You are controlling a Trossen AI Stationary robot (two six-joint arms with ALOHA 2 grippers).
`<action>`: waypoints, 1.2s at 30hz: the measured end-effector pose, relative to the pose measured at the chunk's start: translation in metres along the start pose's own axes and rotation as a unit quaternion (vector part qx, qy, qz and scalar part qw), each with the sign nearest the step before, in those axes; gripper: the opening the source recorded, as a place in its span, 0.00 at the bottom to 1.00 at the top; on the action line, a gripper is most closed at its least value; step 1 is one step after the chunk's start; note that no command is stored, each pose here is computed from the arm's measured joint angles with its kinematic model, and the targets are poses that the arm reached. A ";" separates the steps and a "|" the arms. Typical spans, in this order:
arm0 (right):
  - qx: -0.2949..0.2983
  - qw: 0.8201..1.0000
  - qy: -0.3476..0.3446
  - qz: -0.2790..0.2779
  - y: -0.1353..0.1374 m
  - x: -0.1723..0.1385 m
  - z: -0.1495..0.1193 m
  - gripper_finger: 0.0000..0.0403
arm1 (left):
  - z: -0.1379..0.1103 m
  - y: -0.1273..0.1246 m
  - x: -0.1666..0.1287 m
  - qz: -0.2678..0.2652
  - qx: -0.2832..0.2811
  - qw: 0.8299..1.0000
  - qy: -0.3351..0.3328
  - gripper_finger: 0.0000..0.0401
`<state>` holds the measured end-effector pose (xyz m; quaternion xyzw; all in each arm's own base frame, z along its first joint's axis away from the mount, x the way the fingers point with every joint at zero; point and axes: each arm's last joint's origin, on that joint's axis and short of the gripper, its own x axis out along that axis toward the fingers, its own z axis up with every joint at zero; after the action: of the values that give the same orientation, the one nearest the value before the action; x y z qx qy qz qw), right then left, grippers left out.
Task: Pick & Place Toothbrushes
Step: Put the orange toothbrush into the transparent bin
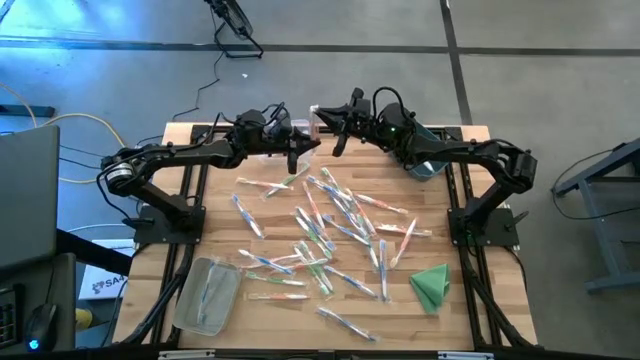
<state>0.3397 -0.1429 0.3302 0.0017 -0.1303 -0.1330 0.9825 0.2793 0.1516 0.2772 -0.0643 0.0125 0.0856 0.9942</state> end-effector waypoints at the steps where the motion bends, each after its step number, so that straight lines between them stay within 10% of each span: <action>1: 0.000 1.000 0.000 0.000 0.000 0.000 0.000 0.01 | 0.000 0.000 0.000 0.000 0.000 1.000 0.000 0.05; 11: -0.007 1.000 0.016 -0.005 0.001 -0.003 0.002 0.05 | 0.000 0.000 0.000 0.002 -0.021 1.000 -0.002 0.05; 24: -0.025 0.998 0.049 -0.024 -0.004 -0.016 0.021 0.51 | 0.004 0.006 -0.005 0.016 -0.025 1.000 -0.005 0.05; 36: -0.040 0.985 0.106 -0.128 -0.029 -0.052 0.054 0.50 | -0.001 0.046 -0.041 0.179 -0.027 0.979 0.093 0.05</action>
<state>0.2699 -0.1553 0.3682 -0.0067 -0.0187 -0.2614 0.9650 0.2313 0.1896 0.2717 -0.0956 0.1137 0.2565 0.9550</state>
